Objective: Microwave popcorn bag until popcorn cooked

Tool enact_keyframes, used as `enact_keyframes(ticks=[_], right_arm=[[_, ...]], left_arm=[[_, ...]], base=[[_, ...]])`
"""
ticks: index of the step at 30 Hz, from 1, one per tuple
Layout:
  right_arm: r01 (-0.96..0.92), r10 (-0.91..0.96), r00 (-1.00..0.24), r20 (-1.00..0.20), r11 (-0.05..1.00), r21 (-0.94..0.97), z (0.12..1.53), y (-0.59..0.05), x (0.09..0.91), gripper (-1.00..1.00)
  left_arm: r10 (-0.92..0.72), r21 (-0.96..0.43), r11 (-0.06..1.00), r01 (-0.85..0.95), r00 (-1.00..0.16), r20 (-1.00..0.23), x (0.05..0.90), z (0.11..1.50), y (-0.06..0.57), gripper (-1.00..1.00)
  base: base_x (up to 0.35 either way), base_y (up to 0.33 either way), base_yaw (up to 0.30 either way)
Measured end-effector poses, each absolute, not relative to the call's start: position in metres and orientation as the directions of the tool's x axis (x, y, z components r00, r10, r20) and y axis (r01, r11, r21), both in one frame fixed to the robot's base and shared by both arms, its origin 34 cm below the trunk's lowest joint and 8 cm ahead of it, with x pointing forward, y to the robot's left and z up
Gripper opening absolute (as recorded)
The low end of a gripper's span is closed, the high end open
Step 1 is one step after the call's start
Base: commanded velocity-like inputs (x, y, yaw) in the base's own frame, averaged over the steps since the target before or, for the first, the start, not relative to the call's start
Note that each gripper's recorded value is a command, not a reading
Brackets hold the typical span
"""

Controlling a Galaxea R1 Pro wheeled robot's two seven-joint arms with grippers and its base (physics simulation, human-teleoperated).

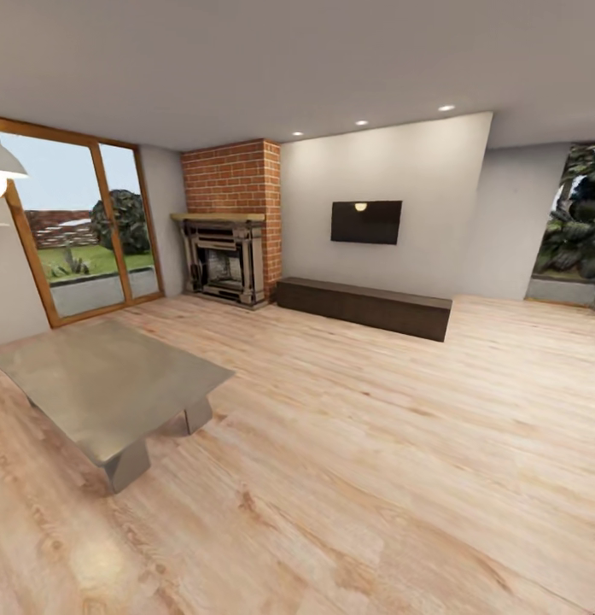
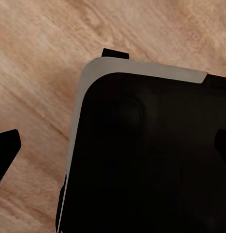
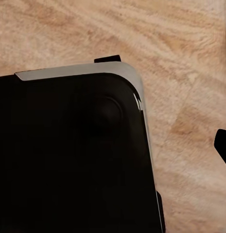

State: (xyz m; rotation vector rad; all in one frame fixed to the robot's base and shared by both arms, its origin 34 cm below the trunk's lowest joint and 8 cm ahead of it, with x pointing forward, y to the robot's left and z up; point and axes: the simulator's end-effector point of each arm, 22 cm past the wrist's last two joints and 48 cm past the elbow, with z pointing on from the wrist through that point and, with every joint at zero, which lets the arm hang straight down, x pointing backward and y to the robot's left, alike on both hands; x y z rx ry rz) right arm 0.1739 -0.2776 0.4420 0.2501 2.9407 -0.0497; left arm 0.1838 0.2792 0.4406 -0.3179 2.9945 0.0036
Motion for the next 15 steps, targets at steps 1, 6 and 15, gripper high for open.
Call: enact_keyframes(ticks=[1,6,15], right_arm=[[0.17,0.164,-0.968,-0.191,0.985,-0.017,0.4421,-0.2776,0.1741,1.0],[0.171,0.164,-0.967,-0.194,0.985,-0.017,0.4421,-0.2776,0.175,1.0],[0.17,0.163,-0.966,-0.199,0.985,-0.016,0.4423,-0.2776,0.177,1.0]], left_arm=[[-0.209,-0.011,0.978,-0.209,-0.969,-0.13,0.184,0.4406,0.2792,1.0],[-0.209,-0.013,0.978,-0.209,-0.969,-0.133,0.1851,0.4408,0.279,1.0],[-0.159,-0.011,0.987,-0.159,-0.978,-0.136,0.1868,0.4409,0.2772,1.0]], base=[[0.321,0.0,-0.268],[0.321,0.0,-0.268],[0.321,0.0,-0.268]])
